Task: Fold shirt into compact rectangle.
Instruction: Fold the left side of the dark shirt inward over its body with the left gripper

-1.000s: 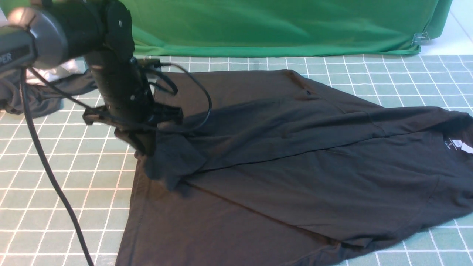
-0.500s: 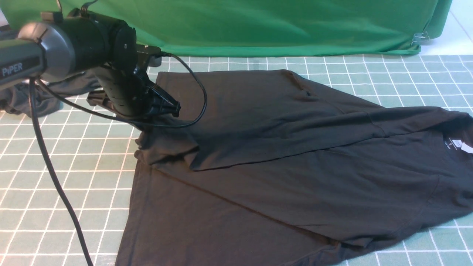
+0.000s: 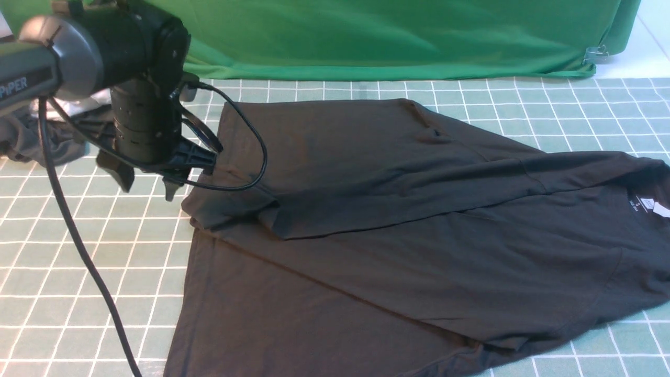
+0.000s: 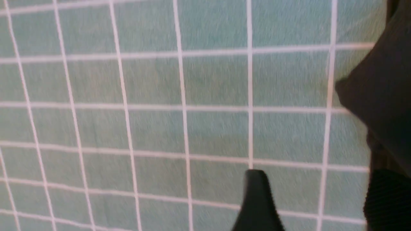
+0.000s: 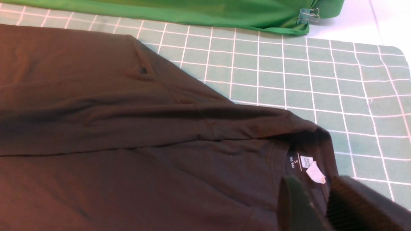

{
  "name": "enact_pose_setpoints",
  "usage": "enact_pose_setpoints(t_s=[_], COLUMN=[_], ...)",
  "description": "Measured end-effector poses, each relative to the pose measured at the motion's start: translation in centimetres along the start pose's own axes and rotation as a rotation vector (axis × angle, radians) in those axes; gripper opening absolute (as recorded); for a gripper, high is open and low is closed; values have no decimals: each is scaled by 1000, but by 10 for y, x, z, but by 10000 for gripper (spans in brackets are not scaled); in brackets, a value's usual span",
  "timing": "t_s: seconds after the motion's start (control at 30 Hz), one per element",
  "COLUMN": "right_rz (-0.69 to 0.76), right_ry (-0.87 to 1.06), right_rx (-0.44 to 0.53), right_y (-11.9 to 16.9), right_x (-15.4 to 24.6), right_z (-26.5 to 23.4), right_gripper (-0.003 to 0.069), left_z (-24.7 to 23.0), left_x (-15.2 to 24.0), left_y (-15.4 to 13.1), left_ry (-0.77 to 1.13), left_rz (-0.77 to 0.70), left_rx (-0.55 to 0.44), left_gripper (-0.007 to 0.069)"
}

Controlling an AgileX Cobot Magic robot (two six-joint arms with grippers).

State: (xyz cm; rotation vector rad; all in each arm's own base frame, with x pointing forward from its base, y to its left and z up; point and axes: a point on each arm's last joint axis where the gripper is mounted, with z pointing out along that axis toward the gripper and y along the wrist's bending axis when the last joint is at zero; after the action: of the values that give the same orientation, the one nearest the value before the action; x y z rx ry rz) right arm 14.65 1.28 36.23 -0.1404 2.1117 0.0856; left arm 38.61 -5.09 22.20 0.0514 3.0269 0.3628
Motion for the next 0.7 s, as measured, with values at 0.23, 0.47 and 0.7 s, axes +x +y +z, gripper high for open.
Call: enact_pose_setpoints(t_s=[0.23,0.47,0.7], right_rz=[1,1,2], right_ry=[0,0,0], right_rx=[-1,-1,-1], right_y=[0,0,0], right_x=[0,0,0], right_z=[0,0,0], right_gripper=[165,165,167], left_z=[7,22,47], left_x=[10,-1,-6], left_y=[-32,-37,-44], left_ry=[63,-29,-15], left_rz=[1,54,86], left_rx=[275,235,235], left_gripper=[478,390,269])
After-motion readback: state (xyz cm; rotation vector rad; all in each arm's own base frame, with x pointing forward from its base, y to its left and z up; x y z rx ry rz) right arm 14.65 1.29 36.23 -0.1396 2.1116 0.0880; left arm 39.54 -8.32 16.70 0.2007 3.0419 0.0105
